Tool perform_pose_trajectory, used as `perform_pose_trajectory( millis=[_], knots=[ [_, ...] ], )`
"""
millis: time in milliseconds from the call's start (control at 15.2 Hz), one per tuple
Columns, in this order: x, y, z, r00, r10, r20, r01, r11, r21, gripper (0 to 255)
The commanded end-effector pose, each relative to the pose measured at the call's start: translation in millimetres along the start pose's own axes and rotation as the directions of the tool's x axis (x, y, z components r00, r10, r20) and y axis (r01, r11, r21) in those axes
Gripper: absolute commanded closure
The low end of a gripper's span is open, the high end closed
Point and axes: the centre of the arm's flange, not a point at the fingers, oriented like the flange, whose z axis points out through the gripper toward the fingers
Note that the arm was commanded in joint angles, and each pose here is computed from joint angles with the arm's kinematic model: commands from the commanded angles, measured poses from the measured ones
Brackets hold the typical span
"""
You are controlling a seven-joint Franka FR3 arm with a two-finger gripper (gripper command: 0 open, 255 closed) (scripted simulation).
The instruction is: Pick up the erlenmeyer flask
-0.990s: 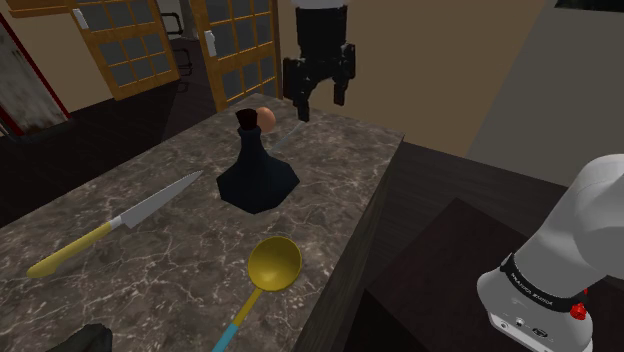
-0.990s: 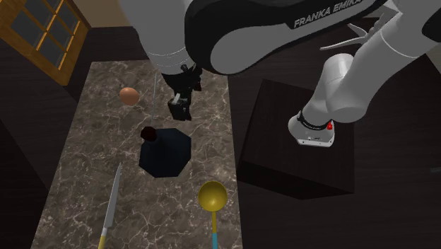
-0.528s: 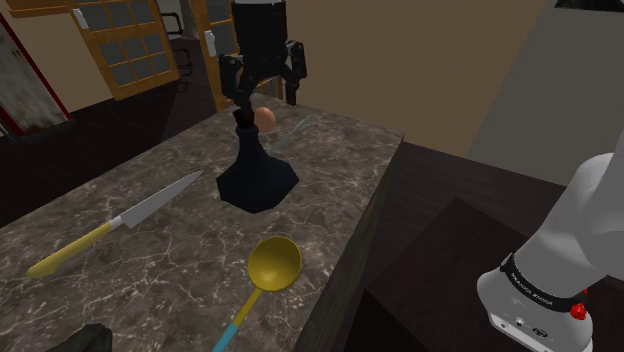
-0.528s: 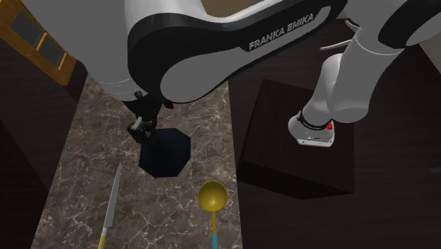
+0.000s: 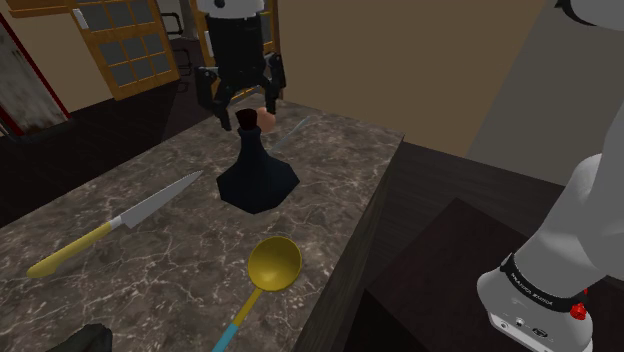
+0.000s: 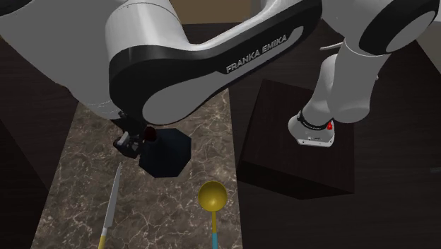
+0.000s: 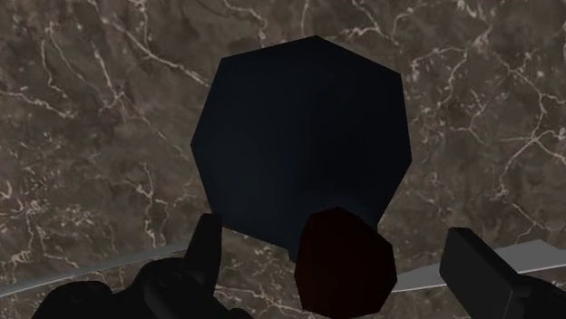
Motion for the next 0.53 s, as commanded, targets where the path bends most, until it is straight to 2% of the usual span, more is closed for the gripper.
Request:
perform_pose_trajectory(
  millis=[0,198,264,462],
  knots=[
    [0.7,-1.5,10.4,1.0,0.0,-0.001,0.0,1.0,0.0,0],
    [0.8,-1.4,18.7,1.0,0.0,-0.001,0.0,1.0,0.0,0],
    [1.2,-1.2,18.9,1.0,0.0,-0.001,0.0,1.0,0.0,255],
    [1.0,-1.5,18.8,1.0,0.0,-0.001,0.0,1.0,0.0,255]
  ],
)
